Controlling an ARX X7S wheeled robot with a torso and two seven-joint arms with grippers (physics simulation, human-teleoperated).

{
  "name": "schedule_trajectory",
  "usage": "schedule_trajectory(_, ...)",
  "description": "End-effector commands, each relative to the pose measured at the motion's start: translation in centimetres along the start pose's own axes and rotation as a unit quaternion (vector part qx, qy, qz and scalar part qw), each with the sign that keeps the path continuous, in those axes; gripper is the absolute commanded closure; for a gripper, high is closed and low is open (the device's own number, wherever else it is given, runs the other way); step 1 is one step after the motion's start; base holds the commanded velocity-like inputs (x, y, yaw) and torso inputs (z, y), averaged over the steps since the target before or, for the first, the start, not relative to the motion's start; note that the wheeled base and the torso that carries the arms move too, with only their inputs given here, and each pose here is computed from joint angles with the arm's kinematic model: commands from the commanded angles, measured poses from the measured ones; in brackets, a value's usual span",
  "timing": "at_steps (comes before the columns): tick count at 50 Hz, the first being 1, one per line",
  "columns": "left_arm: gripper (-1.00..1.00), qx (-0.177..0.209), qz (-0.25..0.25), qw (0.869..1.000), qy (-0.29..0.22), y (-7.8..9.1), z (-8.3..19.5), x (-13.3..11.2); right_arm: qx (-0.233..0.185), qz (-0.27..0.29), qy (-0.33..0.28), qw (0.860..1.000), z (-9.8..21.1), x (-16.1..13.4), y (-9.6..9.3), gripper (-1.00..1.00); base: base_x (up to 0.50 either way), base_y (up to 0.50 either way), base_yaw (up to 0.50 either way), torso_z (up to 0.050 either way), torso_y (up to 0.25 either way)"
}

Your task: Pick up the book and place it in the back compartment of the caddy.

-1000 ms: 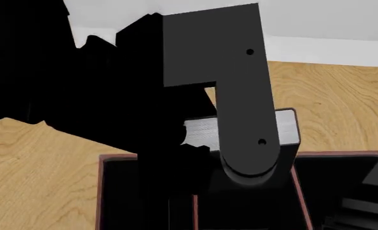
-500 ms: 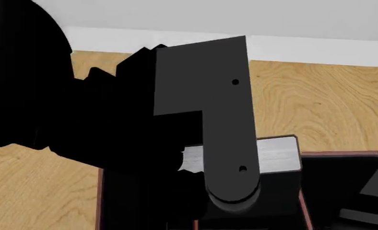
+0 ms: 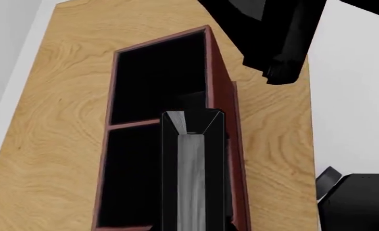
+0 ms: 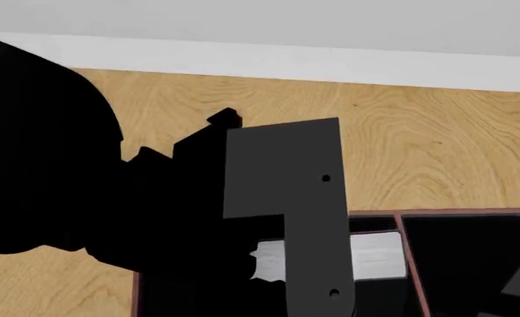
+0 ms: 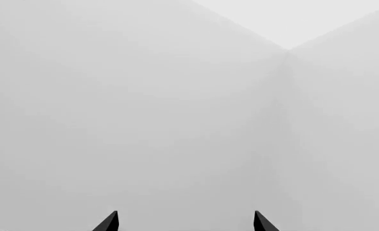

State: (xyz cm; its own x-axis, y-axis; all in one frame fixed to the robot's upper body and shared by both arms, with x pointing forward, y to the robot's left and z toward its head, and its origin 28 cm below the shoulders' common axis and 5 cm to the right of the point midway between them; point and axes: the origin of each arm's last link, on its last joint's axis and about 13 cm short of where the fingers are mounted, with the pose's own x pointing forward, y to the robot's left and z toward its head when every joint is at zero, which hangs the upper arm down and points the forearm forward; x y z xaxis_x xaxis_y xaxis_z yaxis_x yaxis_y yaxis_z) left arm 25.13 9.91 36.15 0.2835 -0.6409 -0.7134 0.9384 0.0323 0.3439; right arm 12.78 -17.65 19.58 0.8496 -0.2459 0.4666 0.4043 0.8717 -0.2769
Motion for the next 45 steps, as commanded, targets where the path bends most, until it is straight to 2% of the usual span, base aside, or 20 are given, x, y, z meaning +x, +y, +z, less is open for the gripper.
schedule_trajectory(1, 1.00, 0.003, 0.026, 1.000, -0.010, -0.5, 0.0, -0.2, 0.002, 0.003, -0.002, 1.000, -0.3, -0.2, 0.0, -1.00, 0.00, 0.00, 0.00, 0.000, 0.000)
schedule_trajectory(21, 1.00, -0.006, 0.039, 0.999, 0.005, -0.6, -1.8, 3.0, 0.005, 0.006, 0.000, 1.000, 0.6, -0.2, 0.2, -1.00, 0.00, 0.00, 0.00, 0.000, 0.001)
schedule_trajectory(39, 1.00, -0.003, 0.045, 0.999, 0.010, -0.3, -2.4, 4.2, 0.008, 0.009, 0.005, 1.000, -1.0, 0.0, -0.2, -1.00, 0.00, 0.00, 0.00, 0.001, 0.001)
schedule_trajectory(45, 1.00, -0.006, 0.040, 0.999, 0.006, -0.3, -2.5, 4.7, 0.008, 0.012, 0.004, 1.000, -0.6, 0.2, -0.2, -1.00, 0.00, 0.00, 0.00, 0.000, 0.002)
